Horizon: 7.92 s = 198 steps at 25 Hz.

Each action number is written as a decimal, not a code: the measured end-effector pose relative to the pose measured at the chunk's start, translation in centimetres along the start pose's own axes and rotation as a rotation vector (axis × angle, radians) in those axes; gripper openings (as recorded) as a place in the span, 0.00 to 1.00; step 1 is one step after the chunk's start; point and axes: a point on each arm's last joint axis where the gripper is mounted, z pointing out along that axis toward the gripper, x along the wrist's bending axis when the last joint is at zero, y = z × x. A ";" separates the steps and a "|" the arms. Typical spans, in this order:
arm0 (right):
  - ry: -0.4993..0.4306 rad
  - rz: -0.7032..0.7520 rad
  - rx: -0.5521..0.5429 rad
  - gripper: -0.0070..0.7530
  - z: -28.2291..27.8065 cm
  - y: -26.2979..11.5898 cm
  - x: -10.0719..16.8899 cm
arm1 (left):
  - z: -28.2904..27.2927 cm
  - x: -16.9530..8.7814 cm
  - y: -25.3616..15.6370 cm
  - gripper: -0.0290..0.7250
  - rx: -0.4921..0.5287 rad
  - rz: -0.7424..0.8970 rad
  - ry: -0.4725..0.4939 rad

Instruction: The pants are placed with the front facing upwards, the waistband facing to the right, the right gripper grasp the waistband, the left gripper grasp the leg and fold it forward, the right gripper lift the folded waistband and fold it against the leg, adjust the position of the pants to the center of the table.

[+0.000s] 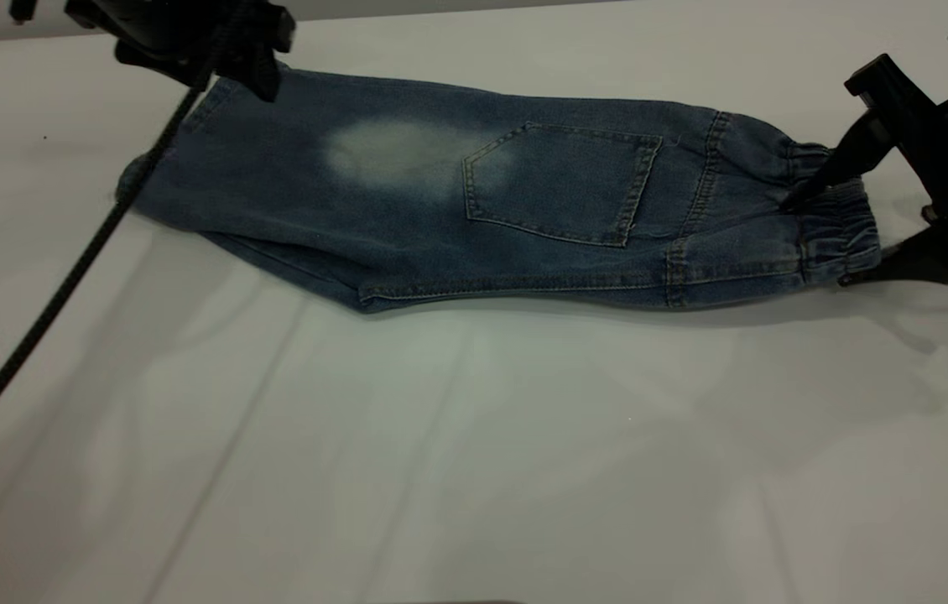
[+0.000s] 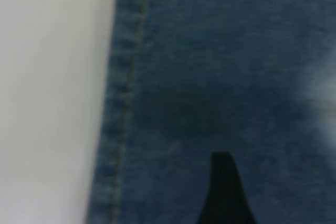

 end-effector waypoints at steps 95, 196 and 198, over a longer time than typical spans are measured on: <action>0.111 -0.999 0.147 0.70 -1.8 -3.5 21.2 | -17.2 -5.9 4.8 0.60 -0.039 0.459 -0.026; -0.078 -1.103 -0.401 0.63 -32.6 -24.0 -2.2 | -36.4 -1.3 -19.3 0.49 0.114 0.122 -0.119; -0.103 -1.097 -0.379 0.63 -31.4 -23.9 -3.2 | -35.5 -1.5 -20.1 0.49 0.158 0.107 -0.134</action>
